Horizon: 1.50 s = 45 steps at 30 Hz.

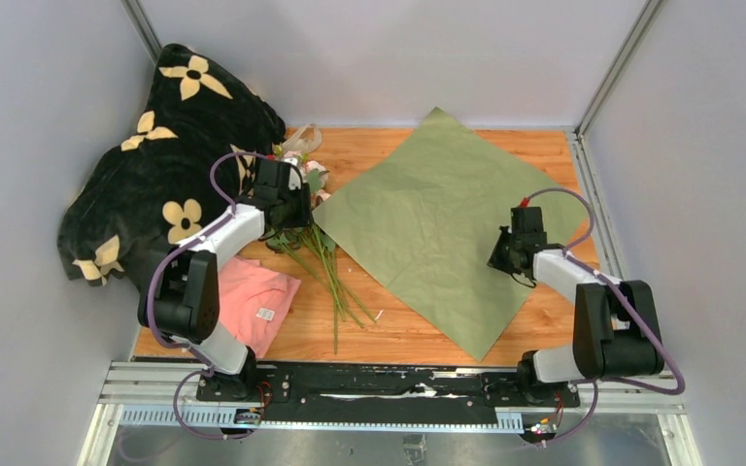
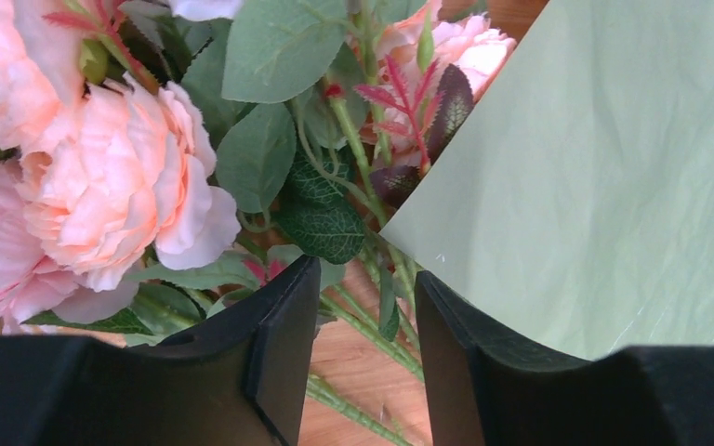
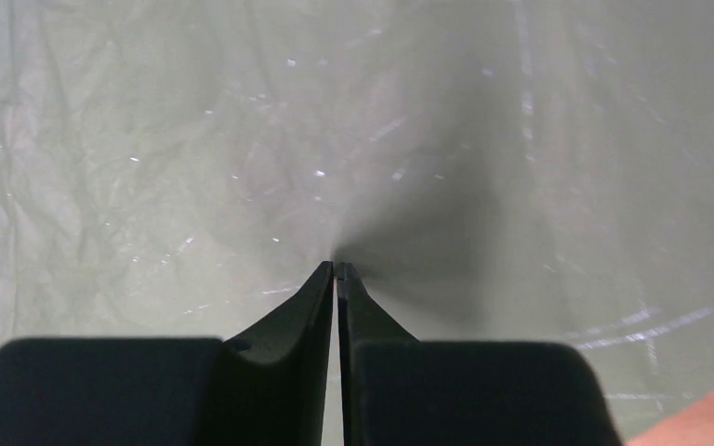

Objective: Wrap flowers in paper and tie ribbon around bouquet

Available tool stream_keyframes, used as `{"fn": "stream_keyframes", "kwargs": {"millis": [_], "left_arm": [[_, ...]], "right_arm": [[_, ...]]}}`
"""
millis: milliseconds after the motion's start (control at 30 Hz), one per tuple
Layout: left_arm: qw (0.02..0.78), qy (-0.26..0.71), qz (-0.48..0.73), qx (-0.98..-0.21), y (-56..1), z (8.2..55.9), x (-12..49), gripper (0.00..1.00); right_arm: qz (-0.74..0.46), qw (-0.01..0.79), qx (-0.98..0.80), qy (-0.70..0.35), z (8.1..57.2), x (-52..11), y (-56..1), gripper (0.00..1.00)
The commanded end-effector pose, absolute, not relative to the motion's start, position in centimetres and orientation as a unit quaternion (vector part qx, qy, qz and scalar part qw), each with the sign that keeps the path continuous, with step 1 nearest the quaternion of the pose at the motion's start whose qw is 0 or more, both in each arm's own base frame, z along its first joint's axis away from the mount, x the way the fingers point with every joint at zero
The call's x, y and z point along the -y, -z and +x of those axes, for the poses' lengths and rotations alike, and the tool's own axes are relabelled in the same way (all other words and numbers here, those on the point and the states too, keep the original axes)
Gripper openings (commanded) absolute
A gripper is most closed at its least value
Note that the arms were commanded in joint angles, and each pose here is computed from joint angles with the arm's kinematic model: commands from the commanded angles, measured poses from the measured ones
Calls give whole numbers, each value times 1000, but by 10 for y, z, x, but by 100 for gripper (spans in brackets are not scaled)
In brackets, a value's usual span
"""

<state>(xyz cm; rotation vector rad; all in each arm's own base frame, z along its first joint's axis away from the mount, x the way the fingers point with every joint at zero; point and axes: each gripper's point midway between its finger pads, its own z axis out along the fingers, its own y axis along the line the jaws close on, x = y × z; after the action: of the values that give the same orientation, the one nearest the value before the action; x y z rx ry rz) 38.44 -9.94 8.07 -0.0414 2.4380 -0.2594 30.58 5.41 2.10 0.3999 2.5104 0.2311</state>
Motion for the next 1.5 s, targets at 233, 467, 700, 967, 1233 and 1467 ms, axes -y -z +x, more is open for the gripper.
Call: {"fn": "stream_keyframes", "kwargs": {"millis": [233,467,700,967,1233,1467], "left_arm": [[325,89,-7,-941,-66,392,110,48],[303,129,-59,-942,-62,350,117,38],[360,108,-18,-927,-93,354,131,38],[287,84,-27,-954,-44,339,127,37],[284,68,-24,-956,-37,341,122,20],[308,76,-29,-948,-75,353,118,0]], "right_arm": [[212,251,-943,-46,258,-5,-4,10],[196,286,-937,-38,259,-4,-33,9],[186,296,-935,-65,260,-16,-45,9],[180,308,-931,-77,261,-21,-55,9],[177,305,-933,-75,258,-20,-53,9],[173,317,-929,-78,260,-21,-65,9]]}}
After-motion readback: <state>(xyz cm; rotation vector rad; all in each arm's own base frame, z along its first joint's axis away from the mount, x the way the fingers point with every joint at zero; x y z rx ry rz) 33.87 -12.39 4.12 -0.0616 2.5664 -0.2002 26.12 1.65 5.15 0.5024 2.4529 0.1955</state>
